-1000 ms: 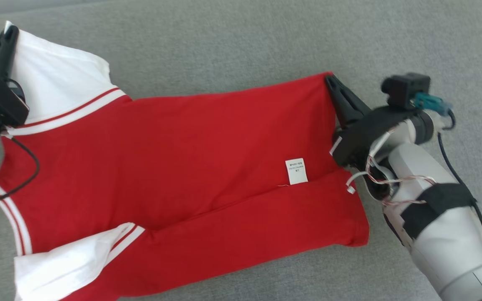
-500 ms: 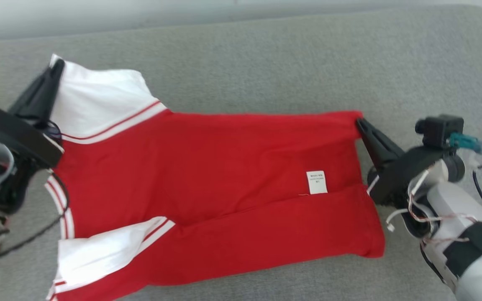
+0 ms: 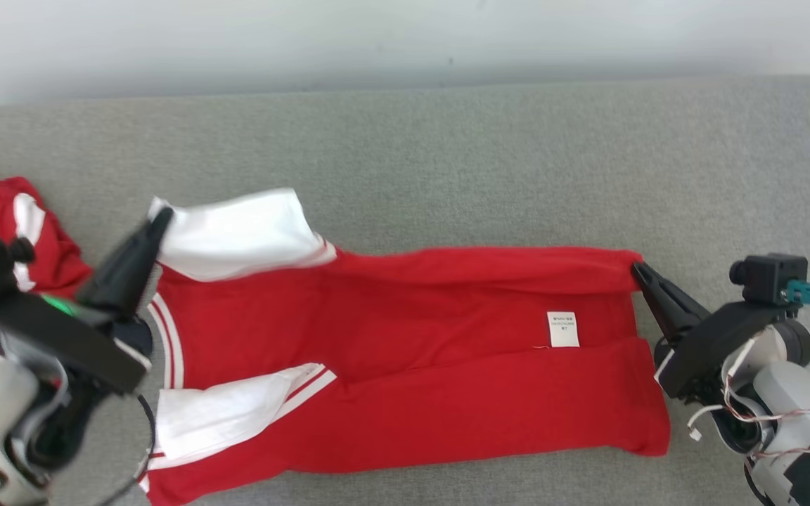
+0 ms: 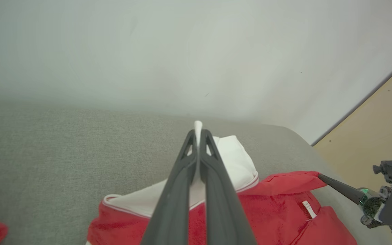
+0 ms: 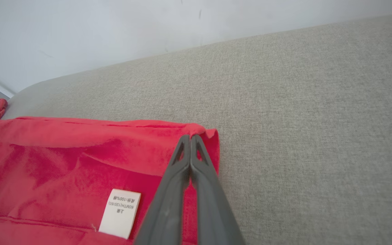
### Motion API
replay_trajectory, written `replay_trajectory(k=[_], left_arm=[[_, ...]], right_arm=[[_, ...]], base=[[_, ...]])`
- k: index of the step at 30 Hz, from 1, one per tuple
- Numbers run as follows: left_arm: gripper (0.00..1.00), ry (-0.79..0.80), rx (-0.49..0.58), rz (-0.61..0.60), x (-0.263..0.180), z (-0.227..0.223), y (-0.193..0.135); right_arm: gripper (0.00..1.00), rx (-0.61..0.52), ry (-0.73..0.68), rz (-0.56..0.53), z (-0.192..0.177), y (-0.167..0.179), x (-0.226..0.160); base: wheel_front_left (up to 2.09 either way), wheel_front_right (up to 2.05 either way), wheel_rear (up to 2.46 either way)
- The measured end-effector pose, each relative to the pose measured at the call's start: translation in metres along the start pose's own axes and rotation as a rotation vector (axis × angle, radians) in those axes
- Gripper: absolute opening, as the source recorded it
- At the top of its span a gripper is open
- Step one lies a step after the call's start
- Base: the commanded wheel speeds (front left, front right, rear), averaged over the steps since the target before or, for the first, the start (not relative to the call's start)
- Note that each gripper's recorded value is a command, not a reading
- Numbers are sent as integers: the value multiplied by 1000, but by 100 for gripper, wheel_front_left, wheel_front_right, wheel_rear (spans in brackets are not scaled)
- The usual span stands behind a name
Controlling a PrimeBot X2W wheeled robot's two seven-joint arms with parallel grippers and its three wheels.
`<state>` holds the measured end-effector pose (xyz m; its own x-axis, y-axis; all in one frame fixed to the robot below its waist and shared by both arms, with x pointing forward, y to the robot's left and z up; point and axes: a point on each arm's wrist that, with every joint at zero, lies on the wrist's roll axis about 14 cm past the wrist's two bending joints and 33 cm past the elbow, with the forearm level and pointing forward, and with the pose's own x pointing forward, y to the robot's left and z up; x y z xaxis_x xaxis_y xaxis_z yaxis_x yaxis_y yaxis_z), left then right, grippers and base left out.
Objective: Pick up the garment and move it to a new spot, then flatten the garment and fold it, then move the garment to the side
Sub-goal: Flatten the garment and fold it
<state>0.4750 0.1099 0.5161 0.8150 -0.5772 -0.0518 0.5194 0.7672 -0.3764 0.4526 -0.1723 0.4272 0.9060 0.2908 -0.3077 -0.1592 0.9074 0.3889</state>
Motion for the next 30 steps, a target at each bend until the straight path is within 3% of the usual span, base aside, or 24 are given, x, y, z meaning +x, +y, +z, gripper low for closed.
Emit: replay_trajectory(k=[12, 30], left_arm=[[0, 44, -19, 36, -47, -37, -13], [0, 203, 66, 126, -84, -103, 0]], right_arm=[[0, 71, -12, 50, 0, 12, -15], [0, 115, 70, 85, -21, 14, -42]], base=[[0, 0, 0], [0, 0, 0]])
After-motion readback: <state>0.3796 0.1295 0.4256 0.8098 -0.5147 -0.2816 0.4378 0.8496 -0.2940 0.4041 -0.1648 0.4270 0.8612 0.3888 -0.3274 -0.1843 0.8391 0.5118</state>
